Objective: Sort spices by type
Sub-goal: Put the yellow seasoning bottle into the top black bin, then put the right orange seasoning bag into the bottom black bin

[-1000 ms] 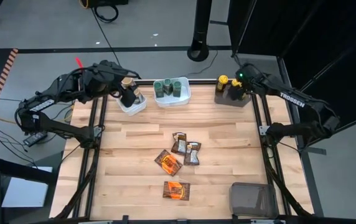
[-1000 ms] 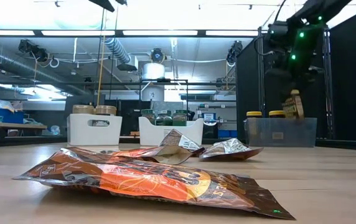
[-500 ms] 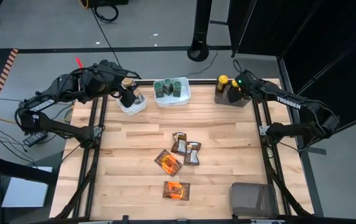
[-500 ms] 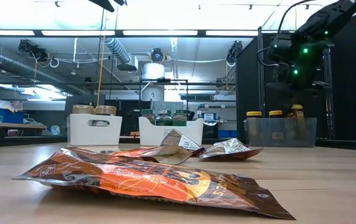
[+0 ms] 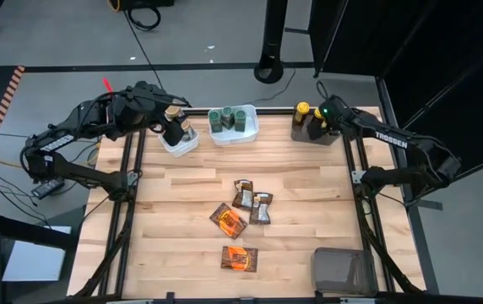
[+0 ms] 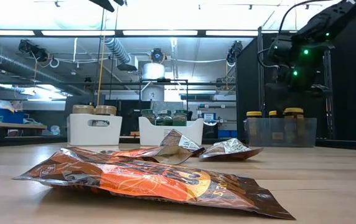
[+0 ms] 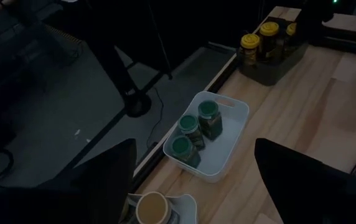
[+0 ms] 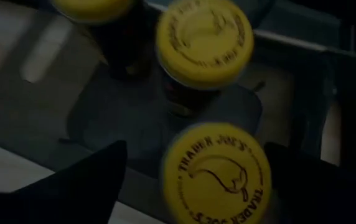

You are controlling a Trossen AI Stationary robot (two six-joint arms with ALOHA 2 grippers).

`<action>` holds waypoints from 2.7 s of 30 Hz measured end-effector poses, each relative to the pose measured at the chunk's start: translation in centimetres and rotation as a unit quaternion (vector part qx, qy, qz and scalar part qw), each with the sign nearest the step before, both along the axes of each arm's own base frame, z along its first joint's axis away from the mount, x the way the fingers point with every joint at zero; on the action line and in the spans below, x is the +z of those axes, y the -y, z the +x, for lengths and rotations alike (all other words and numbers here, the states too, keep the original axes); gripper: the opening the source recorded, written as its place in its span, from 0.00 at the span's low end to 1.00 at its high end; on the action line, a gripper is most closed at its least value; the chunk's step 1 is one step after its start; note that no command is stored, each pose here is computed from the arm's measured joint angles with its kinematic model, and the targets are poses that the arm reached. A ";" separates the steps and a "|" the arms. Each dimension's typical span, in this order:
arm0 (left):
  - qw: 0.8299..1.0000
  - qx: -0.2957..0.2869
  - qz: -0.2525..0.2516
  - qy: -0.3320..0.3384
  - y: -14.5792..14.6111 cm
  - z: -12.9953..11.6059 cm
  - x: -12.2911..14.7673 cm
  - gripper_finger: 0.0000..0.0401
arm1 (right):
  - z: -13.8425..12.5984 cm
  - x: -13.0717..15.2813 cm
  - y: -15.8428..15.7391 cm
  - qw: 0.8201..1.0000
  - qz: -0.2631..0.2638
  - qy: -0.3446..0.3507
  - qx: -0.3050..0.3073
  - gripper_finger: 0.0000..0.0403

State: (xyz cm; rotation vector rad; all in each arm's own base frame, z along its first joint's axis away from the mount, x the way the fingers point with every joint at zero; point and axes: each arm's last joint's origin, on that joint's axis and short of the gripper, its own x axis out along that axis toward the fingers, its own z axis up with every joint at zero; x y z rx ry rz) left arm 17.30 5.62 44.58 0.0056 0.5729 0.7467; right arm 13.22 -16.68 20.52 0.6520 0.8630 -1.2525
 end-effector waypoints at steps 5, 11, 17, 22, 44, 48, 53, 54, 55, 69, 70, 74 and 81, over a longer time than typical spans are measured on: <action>1.000 0.000 0.000 0.000 0.0 0.0 0.0 0.83 | 0.4 2.2 0.4 1.000 -0.010 0.001 0.021 0.94; 1.000 0.000 0.000 0.000 0.0 0.0 0.0 0.83 | 0.6 8.2 0.6 0.996 -0.054 0.009 0.068 0.86; 1.000 -0.003 0.004 -0.004 0.0 0.0 0.0 0.83 | 3.9 14.4 -2.1 0.956 -0.063 0.159 0.239 0.83; 1.000 -0.006 0.008 -0.008 0.0 0.0 0.0 0.83 | 10.1 13.7 -7.6 0.907 -0.032 0.174 0.383 0.81; 0.999 -0.007 0.000 -0.042 0.1 -0.4 -0.5 0.83 | 22.2 -4.2 -16.8 0.827 0.163 -0.041 0.537 0.86; 0.998 -0.007 -0.004 -0.058 0.1 -0.5 -0.7 0.83 | 22.6 -6.5 -17.3 0.831 0.178 -0.073 0.523 0.84; 0.998 -0.007 -0.004 -0.059 0.1 -0.6 -0.8 0.83 | 22.8 -7.3 -18.0 0.833 0.174 -0.085 0.518 0.60; 0.998 -0.007 -0.004 -0.059 0.1 -0.6 -0.8 0.83 | 22.8 -7.1 -18.1 0.832 0.170 -0.083 0.521 0.51; 0.998 -0.007 -0.004 -0.059 0.1 -0.6 -0.8 0.83 | 22.8 -6.9 -18.2 0.832 0.166 -0.080 0.523 0.40; 0.997 -0.009 -0.010 -0.075 0.0 0.1 -2.2 0.83 | 18.6 5.3 -19.6 0.866 0.157 -0.033 0.474 0.07; 0.997 -0.009 -0.012 -0.082 0.0 0.2 -2.6 0.83 | 17.6 6.6 -20.5 0.867 0.167 -0.023 0.469 0.07; 0.994 -0.010 -0.020 -0.110 -0.2 0.7 -4.3 0.83 | 13.0 9.4 -24.6 0.880 0.212 -0.022 0.424 0.07; 0.995 -0.019 -0.024 -0.099 -0.3 1.4 -5.2 0.83 | 7.4 10.1 -32.6 0.897 0.272 -0.019 0.349 0.07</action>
